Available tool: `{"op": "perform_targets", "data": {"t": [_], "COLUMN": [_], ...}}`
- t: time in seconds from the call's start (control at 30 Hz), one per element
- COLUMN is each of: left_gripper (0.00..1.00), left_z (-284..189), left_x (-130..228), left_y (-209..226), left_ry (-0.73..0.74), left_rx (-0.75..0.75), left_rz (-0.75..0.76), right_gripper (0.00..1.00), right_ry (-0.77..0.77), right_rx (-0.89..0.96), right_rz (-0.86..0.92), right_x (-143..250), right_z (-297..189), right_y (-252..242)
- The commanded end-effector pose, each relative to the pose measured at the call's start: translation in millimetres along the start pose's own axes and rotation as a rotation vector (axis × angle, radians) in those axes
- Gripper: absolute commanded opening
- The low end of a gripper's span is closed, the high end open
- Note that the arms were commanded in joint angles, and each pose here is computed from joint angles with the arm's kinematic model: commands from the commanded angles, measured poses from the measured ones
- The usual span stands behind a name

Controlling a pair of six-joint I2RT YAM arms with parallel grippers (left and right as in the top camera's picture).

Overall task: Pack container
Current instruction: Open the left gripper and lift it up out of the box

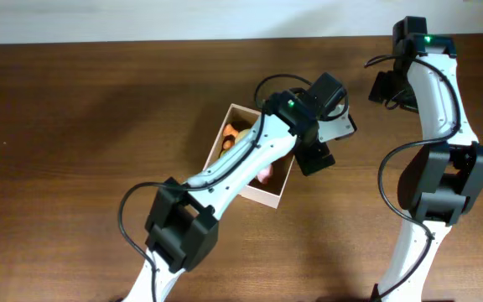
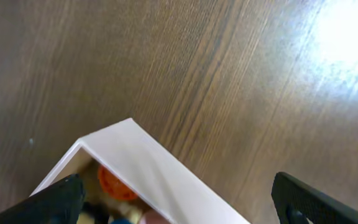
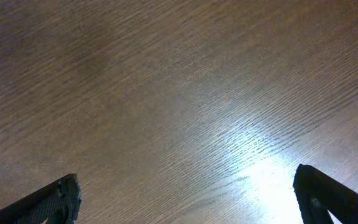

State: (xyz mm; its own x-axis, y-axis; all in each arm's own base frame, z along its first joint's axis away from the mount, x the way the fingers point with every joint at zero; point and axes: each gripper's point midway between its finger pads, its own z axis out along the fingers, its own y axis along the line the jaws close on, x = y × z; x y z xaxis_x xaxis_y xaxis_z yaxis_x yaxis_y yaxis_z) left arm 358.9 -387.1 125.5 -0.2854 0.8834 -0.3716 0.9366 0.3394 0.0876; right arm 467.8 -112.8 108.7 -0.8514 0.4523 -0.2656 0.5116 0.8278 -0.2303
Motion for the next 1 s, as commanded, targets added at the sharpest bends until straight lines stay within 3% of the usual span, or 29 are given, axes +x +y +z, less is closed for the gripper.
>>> {"op": "perform_targets", "data": {"t": [0.0, 0.3, 0.6, 0.97], "left_gripper": [0.98, 0.98, 0.98, 0.98], "left_z": [9, 18, 47, 48], "left_x": [2, -8, 4, 4], "left_y": [1, -16, -17, 7], "left_ry": [-0.004, -0.063, -0.012, -0.044], "left_rx": [0.025, 0.135, 0.158, 0.122], "left_rz": [0.010, 0.075, 0.066, 0.038], "right_gripper": [0.99, 0.99, 0.99, 0.99], "right_ry": [0.000, 0.000, 0.000, 0.000], "right_rx": [0.002, 0.002, 0.002, 0.002], "right_rz": [0.019, 0.018, 0.018, 0.018], "right_x": [-1, 0, 0, 0], "right_z": [1, 1, 1, 1], "right_y": [-1, -1, -1, -1]}}
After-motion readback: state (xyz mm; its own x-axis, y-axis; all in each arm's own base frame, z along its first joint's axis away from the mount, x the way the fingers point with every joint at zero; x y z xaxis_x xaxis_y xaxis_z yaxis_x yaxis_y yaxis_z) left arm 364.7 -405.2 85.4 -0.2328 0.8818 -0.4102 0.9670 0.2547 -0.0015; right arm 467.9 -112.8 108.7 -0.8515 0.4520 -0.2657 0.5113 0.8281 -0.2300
